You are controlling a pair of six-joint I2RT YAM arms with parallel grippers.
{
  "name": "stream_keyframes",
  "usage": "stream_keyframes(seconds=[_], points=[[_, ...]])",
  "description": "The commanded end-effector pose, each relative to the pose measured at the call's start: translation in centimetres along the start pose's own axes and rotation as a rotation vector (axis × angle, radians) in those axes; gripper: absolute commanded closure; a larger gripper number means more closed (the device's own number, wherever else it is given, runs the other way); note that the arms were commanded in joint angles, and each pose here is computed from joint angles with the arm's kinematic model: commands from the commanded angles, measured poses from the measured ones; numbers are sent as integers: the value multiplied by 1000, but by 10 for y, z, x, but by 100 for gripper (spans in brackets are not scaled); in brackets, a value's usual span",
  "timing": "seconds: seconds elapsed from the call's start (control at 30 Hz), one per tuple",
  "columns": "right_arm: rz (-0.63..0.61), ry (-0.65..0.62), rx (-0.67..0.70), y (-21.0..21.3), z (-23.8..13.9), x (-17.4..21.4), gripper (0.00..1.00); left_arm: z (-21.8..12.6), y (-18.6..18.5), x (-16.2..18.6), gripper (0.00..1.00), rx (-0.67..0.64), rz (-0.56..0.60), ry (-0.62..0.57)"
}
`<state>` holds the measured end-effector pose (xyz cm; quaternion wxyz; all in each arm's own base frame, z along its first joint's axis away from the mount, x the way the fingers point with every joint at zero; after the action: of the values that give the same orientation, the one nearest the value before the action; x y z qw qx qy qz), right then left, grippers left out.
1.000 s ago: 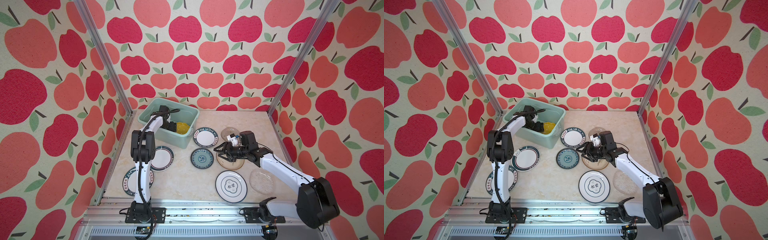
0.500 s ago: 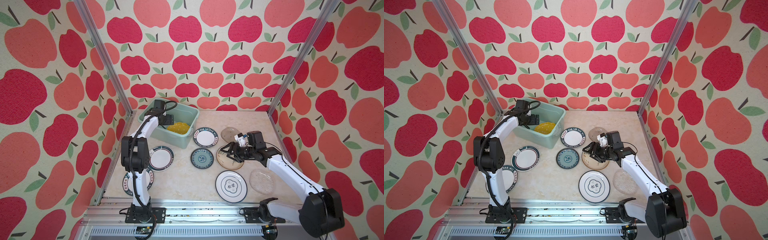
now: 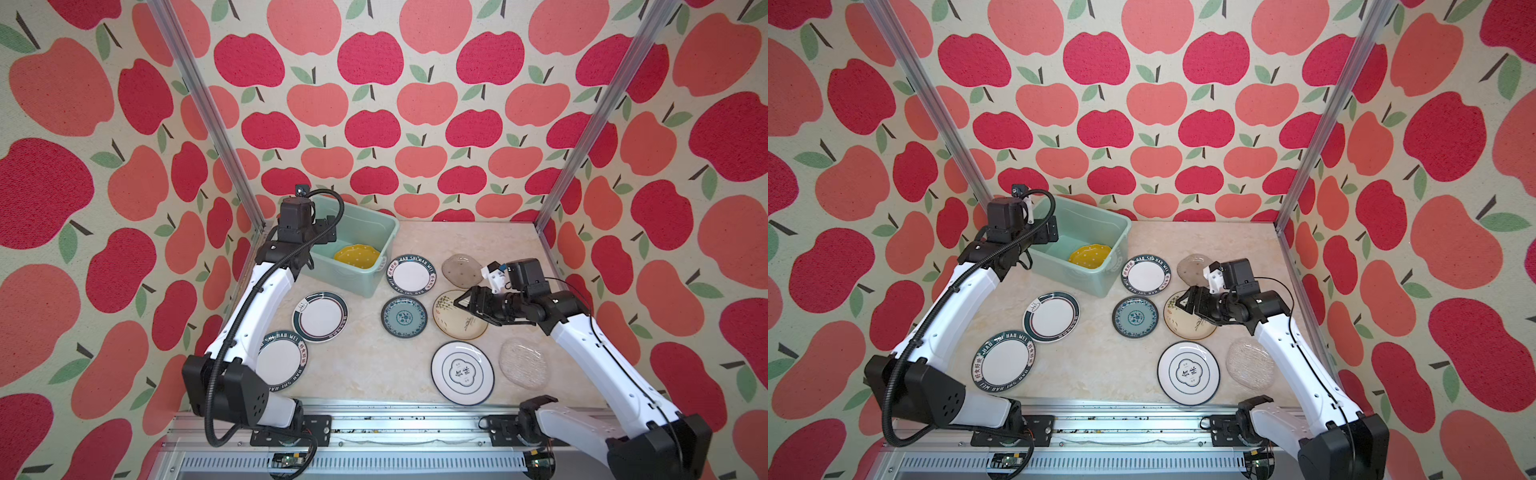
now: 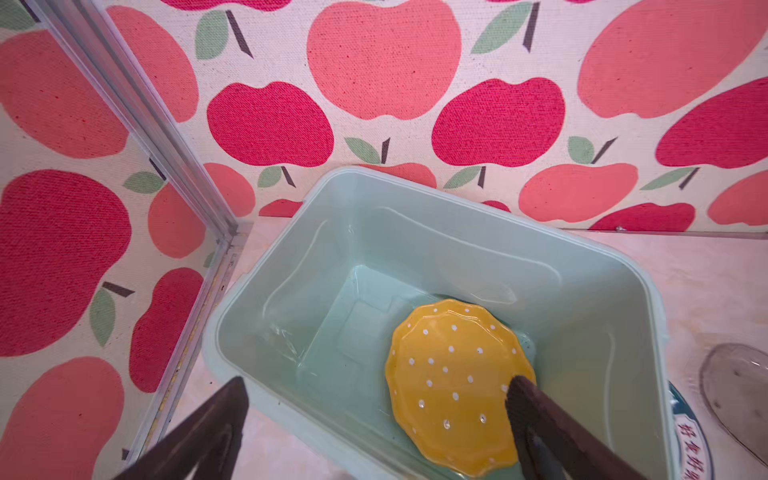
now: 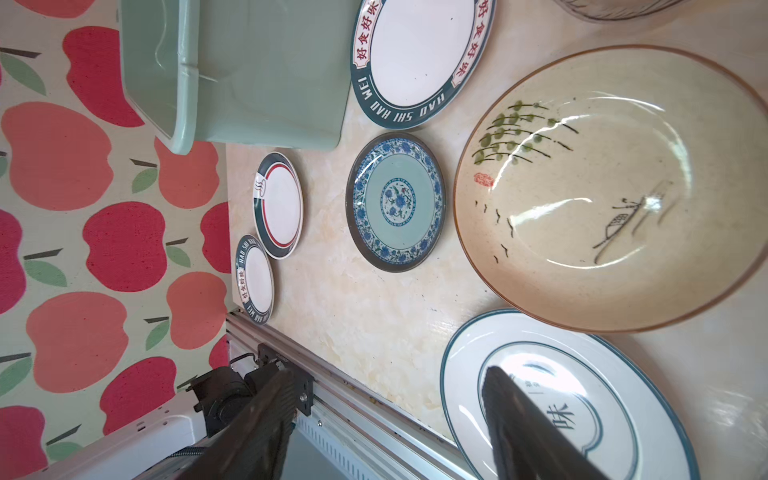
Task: Place the plates into the plastic bin on the countertop
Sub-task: 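Move the left gripper toward the white printed plate while the right gripper lowers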
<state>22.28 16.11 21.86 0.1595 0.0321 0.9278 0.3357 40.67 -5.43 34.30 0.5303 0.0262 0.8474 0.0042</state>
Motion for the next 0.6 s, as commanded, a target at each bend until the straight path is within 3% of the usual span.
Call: stream_keyframes(seconds=[0.0, 0.1, 0.17, 0.27, 0.37, 0.57], points=[[-3, 68, 207, -34, -19, 26, 24, -42, -20, 22, 1, 183, -96, 45], [19, 117, 306, -54, -23, 42, 20, -79, -31, 47, 0, 251, -279, 150], [40, 141, 361, -68, -22, 52, 19, -100, -39, 75, 1, 252, -415, 277], [82, 168, 417, -88, -16, 66, 18, -126, -66, 119, 2, 329, -516, 502], [144, 187, 451, -104, -10, 82, 17, -148, -101, 155, 3, 440, -546, 680], [245, 227, 453, -128, 9, 113, 16, -167, -150, 196, 2, 499, -427, 810]])
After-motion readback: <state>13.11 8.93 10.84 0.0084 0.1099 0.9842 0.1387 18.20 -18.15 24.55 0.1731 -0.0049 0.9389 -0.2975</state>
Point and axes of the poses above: each gripper's point midway between its finger pads, its own z axis out along the fingers, its own y axis along the line the jaws close on, x = y × z, the point moved 2 cm from there along -z, back along the fingers, and after that the axes turned 2 degrees about z, right-handed, at the moved point
